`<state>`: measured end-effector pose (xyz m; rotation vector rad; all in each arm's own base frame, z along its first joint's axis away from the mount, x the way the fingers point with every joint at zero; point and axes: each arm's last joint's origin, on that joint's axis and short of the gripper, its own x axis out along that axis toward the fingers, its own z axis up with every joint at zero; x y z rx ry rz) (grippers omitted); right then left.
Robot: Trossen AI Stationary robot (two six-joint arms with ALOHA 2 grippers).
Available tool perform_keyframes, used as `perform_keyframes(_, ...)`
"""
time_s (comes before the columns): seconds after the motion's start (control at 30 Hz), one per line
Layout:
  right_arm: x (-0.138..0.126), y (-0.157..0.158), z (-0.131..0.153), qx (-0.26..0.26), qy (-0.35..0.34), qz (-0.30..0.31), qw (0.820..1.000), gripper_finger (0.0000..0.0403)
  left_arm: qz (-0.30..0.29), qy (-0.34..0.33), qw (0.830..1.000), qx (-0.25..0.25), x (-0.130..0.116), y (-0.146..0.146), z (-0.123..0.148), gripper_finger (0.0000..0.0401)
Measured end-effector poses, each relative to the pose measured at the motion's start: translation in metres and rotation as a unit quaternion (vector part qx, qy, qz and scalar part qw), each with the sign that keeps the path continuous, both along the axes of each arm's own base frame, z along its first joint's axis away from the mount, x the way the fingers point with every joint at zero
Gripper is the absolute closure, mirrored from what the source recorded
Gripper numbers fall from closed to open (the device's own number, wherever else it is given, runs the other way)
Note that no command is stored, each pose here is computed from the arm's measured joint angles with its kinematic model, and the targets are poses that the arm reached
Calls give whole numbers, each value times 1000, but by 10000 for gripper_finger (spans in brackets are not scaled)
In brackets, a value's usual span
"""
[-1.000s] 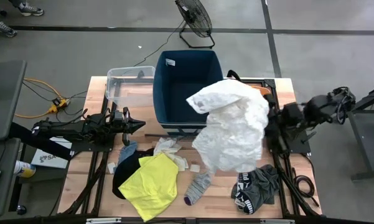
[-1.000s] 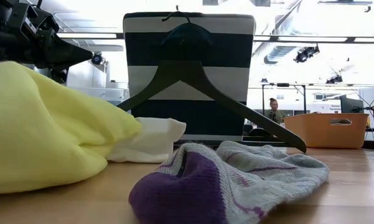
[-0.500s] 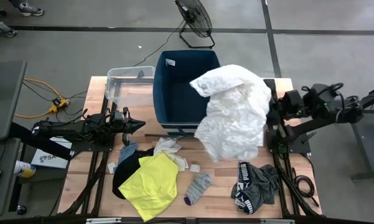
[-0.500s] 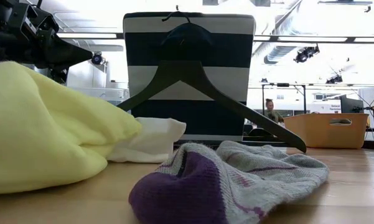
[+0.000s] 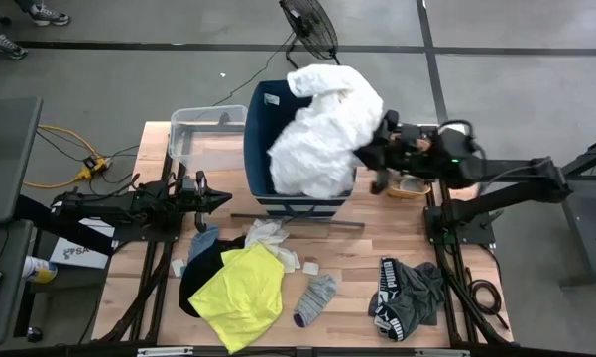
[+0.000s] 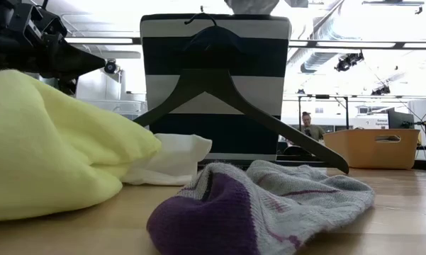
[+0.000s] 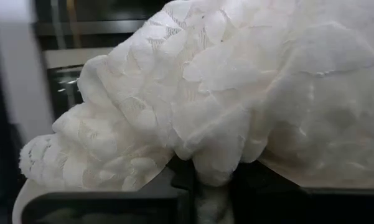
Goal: Pick & Place Cloths
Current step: Put the white dress into the blue laundry organizer
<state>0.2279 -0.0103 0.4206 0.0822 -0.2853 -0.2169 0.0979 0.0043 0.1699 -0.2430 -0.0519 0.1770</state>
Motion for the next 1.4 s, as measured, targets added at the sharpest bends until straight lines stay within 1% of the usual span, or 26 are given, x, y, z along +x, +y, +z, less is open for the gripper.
perform_keyframes(0.1,20,-9,-8,1,-5,-17,1000,365,0,0,1000,0,0,0,0,391)
perform_keyframes(0.2,38,-20,-20,0,5,-26,1000,365,0,0,1000,0,0,0,0,391)
perform_keyframes(0.4,65,-48,-42,47,30,-56,997,365,0,0,1000,0,0,0,0,391)
perform_keyframes(0.53,81,-63,-40,67,69,-73,993,365,0,0,1000,0,0,0,0,391)
perform_keyframes(0.67,94,-76,-22,73,128,-85,985,365,0,0,1000,0,0,0,0,391)
perform_keyframes(0.87,108,-100,1,85,226,-95,966,365,0,0,1000,0,0,0,0,391)
perform_keyframes(1.0,113,-115,7,101,279,-94,950,365,0,0,1000,0,0,0,0,391)
perform_keyframes(1.13,116,-129,-1,99,324,-76,938,365,0,0,1000,0,0,0,0,391)
perform_keyframes(1.23,117,-138,-12,113,354,-62,926,365,0,0,1000,0,0,0,0,391)
perform_keyframes(1.4,120,-150,-37,143,415,-59,897,365,0,0,1000,0,0,0,0,391)
